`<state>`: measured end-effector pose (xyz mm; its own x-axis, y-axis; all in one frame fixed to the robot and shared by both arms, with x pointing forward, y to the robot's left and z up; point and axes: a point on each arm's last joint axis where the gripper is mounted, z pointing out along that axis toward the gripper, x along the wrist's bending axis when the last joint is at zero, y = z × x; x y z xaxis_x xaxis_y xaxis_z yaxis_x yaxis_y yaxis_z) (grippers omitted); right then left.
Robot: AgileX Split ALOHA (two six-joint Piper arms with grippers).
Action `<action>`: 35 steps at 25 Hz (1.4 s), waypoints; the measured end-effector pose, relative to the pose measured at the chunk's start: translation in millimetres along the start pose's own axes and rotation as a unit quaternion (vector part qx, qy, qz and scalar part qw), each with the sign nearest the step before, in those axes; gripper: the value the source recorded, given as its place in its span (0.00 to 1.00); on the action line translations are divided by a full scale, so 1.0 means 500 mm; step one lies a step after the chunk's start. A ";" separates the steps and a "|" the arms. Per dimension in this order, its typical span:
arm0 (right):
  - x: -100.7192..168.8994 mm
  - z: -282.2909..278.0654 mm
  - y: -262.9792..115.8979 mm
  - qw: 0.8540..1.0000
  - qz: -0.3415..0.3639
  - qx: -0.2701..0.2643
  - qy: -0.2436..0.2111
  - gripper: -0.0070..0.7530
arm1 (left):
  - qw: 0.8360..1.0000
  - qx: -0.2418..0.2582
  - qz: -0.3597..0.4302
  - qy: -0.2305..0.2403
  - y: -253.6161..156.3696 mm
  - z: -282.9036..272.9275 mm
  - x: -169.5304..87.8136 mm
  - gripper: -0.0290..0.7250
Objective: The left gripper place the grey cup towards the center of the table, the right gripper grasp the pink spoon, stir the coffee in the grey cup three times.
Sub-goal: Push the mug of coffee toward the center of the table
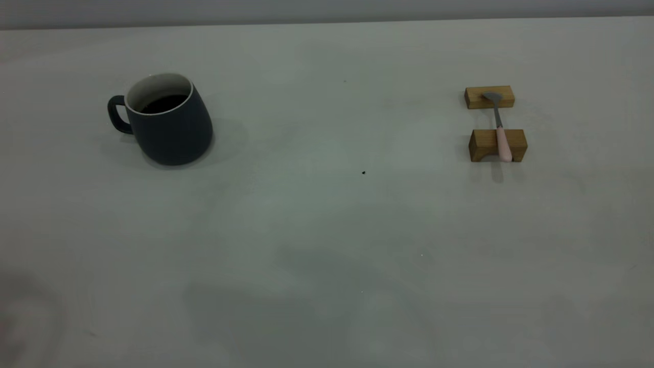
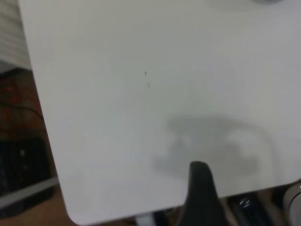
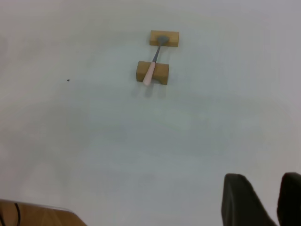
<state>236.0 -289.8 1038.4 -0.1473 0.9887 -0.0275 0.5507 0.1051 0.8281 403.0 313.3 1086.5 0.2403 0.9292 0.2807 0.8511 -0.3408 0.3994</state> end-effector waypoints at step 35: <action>0.000 0.000 0.000 1.000 0.000 0.000 0.000 0.32 | 0.784 0.125 0.604 -0.066 0.292 0.607 -0.114 0.86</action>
<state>236.0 -289.8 1038.4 -0.1473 0.9887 -0.0275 0.5507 0.1051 0.8281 655.0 254.0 864.0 0.9740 -0.0389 0.2231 0.0253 -0.9603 -0.2777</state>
